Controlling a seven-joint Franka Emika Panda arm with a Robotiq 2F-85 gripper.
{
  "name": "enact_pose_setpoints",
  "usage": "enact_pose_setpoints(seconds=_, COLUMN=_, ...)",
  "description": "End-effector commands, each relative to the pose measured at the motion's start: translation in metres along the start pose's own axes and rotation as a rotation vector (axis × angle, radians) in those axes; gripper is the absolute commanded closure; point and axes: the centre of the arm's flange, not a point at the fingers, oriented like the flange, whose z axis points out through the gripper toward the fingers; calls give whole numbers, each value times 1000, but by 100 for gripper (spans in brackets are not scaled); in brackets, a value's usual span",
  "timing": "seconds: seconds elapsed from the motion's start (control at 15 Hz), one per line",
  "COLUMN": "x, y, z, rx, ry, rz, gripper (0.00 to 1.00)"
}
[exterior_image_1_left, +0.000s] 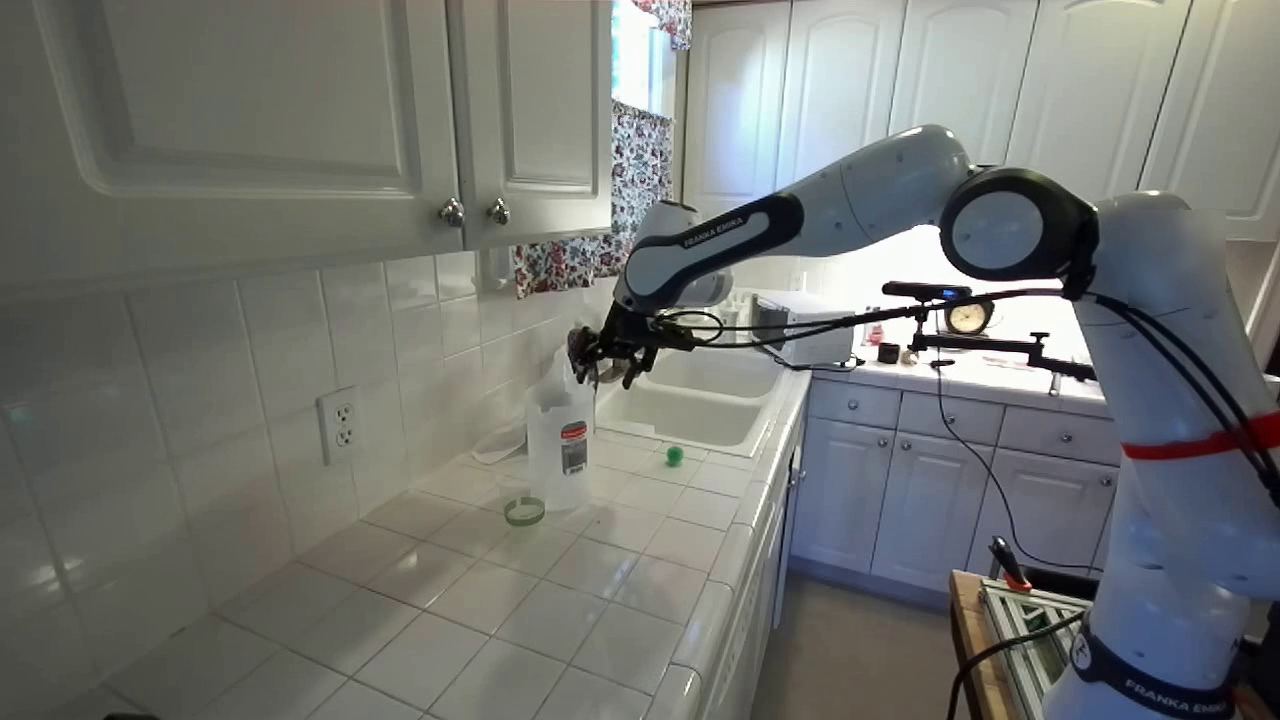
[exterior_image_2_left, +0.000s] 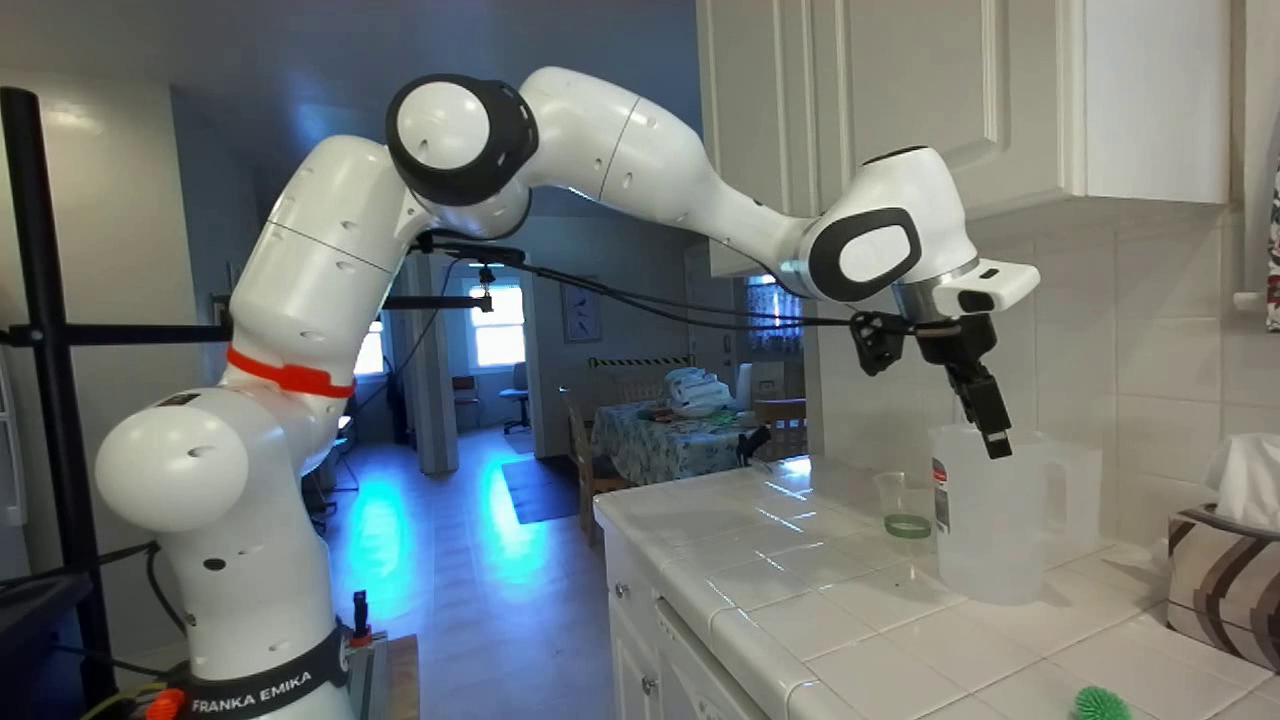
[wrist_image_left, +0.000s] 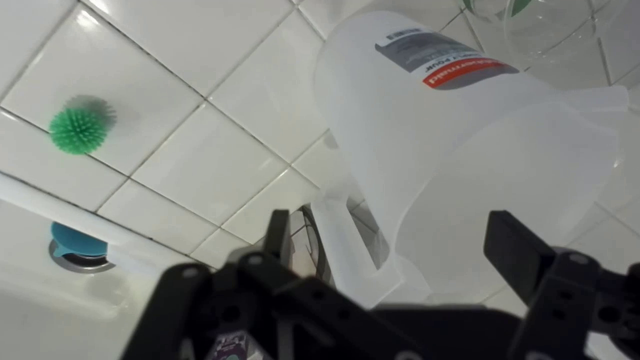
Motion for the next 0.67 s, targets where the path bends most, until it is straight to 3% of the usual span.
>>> enact_pose_setpoints(seconds=0.0, x=16, y=-18, z=19, rx=-6, ry=-6, rz=21, gripper=0)
enact_pose_setpoints(seconds=0.27, x=15, y=-27, z=33, rx=-13, ry=-11, rz=23, gripper=0)
enact_pose_setpoints(seconds=0.33, x=15, y=-29, z=36, rx=-15, ry=-12, rz=22, gripper=10)
enact_pose_setpoints(seconds=0.4, x=14, y=-31, z=37, rx=-15, ry=-11, rz=21, gripper=27)
enact_pose_setpoints(seconds=0.6, x=15, y=-35, z=41, rx=-16, ry=-8, rz=20, gripper=51)
